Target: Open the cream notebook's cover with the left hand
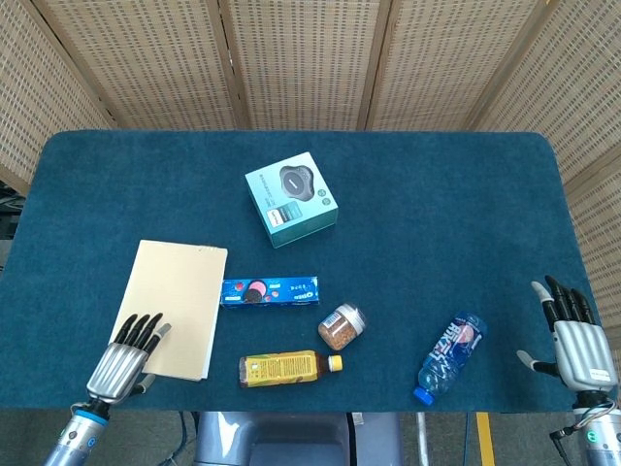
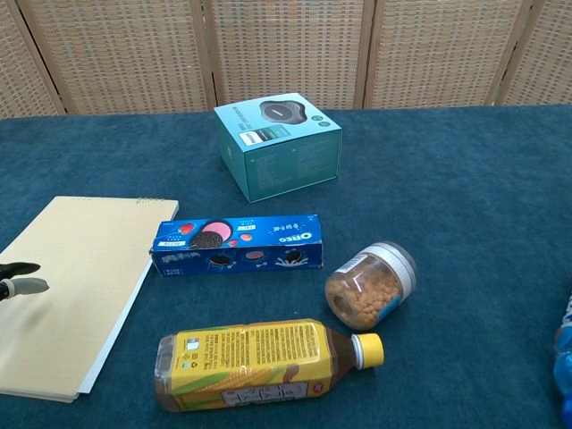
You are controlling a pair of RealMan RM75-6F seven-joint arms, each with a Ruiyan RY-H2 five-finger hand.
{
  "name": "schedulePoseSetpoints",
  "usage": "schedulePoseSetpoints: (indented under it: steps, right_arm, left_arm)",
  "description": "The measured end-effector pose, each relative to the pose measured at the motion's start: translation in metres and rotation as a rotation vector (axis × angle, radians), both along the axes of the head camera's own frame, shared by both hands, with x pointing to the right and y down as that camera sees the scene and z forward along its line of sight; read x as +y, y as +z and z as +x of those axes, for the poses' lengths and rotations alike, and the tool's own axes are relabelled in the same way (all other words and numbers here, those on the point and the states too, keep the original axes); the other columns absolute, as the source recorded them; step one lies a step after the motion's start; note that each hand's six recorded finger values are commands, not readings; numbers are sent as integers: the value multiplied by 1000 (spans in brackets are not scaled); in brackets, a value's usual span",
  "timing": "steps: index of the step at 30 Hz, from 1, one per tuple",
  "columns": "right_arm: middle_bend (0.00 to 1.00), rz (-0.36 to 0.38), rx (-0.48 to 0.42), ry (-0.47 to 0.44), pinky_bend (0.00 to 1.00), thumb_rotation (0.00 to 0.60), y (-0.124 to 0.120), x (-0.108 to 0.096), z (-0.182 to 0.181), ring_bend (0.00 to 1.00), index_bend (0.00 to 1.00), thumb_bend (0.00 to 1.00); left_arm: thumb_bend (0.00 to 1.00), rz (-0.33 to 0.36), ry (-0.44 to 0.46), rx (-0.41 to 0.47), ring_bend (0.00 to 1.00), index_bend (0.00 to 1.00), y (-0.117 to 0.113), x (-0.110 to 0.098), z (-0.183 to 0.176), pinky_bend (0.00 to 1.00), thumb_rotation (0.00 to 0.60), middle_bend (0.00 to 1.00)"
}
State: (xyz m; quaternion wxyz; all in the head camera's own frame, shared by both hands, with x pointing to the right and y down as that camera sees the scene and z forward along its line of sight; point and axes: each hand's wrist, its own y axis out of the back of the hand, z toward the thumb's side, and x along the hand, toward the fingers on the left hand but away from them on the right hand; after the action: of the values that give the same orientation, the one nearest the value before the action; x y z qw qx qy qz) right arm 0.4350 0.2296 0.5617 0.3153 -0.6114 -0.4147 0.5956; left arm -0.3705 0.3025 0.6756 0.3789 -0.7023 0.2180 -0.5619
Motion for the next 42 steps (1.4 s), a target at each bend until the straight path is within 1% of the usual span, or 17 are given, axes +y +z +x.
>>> schedulePoseSetpoints:
  steps: [7,11,18,21,25,31,34,42]
  right_arm:
    - [0,-2,-3,3,0,600,0,0,0,0,32,53]
    - [0,-2,-4,4,0,600,0,0,0,0,32,53]
    - [0,-4,-9,7,0,600,0,0,0,0,32,53]
    - [0,-4,-11,10,0,600,0,0,0,0,32,53]
    - [0,-4,-13,11,0,600,0,0,0,0,32,53]
    - [0,-6,-23,18,0,600,0,0,1,0,32,53]
    - [0,-7,-24,20,0,600,0,0,1,0,33,53]
    - [0,-5,-26,20,0,600,0,0,1,0,32,53]
  left_arm:
    - [343,17,2,-6,0,0,5,-2,0,0,600,0]
    - [400,28,5,-8,0,0,9,-4,1,0,600,0]
    - [481,80,19,-7,0,4,13,-10,3,0,600,0]
    - [500,107,26,-10,0,4,15,-13,3,0,600,0]
    - [509,127,27,-13,0,5,18,-18,4,0,600,0]
    - [516,134,18,-28,0,6,25,-24,3,0,600,0]
    - [535,136,15,-37,0,6,27,-27,2,0,600,0]
    - [646,112,-5,-61,0,5,35,-32,0,0,600,0]
